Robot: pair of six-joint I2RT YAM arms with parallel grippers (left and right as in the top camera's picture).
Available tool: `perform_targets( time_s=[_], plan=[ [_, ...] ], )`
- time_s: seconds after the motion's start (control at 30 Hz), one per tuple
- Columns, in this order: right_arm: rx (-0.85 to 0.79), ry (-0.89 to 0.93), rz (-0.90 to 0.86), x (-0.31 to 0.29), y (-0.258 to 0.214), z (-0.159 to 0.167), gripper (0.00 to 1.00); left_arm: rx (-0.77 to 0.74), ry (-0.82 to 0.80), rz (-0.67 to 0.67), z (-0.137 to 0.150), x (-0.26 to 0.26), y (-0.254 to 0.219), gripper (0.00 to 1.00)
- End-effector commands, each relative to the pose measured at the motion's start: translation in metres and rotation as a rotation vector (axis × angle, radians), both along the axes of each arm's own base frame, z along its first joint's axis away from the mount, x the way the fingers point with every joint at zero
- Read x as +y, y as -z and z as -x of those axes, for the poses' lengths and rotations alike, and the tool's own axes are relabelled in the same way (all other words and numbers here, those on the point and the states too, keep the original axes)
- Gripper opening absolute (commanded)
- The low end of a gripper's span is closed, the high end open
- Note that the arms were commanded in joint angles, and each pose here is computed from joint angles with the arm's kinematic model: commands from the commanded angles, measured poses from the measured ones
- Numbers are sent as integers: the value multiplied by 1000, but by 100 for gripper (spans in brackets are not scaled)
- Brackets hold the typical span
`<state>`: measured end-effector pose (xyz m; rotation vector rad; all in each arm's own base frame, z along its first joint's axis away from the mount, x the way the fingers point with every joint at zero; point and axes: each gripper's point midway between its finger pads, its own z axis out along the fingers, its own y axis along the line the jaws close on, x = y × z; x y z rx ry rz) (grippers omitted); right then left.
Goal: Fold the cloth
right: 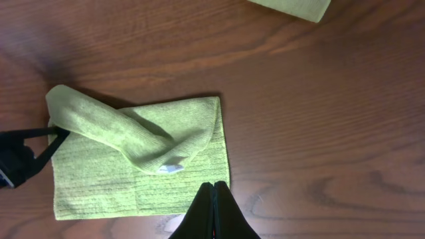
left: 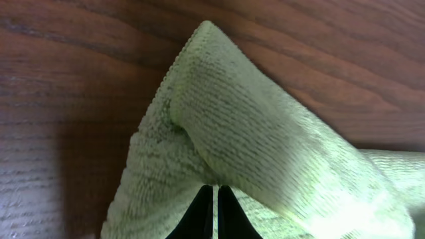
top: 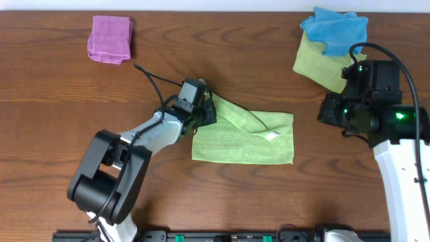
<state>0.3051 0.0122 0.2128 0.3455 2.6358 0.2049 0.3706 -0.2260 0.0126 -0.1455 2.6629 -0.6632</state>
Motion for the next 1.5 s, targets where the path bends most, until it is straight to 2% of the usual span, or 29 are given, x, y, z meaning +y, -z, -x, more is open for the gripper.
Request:
perform_targets(
  time_s=[0.0, 0.23, 0.33, 0.6, 0.73, 0.97, 1.07, 1.23, 1.37, 1.47],
  plan=[
    [-19, -12, 13, -2, -6, 2, 2, -4, -3, -15, -2, 2, 5, 6],
    [-20, -18, 17, -2, -6, 2, 1, 25, -19, -60, 1, 10, 20, 6],
    [-21, -18, 17, -2, -6, 2, 1, 26, -72, -157, -1, 32, 27, 6],
    [-22, -28, 30, -3, -6, 1, 2, 83, -195, -227, -14, 112, 33, 6],
    [-25, -28, 30, -3, -7, 1, 1, 102, -209, -225, -15, 132, 32, 6],
    [-4, -48, 31, 1, 0, 0, 2, 120, -196, -173, -13, 129, 29, 6],
    [12, -153, 56, 16, 6, -2, 2, 98, -183, -134, -14, 123, 13, 6],
    [-55, -311, 100, 42, 1, -12, 2, 4, -188, -106, -13, 123, -43, 6],
    [-96, -441, 175, 60, 0, -19, 1, -57, -198, -100, 1, 128, -89, 6],
    [-75, -567, 273, 75, 15, -24, 2, -78, -224, -134, 23, 140, -118, 6]
  ],
)
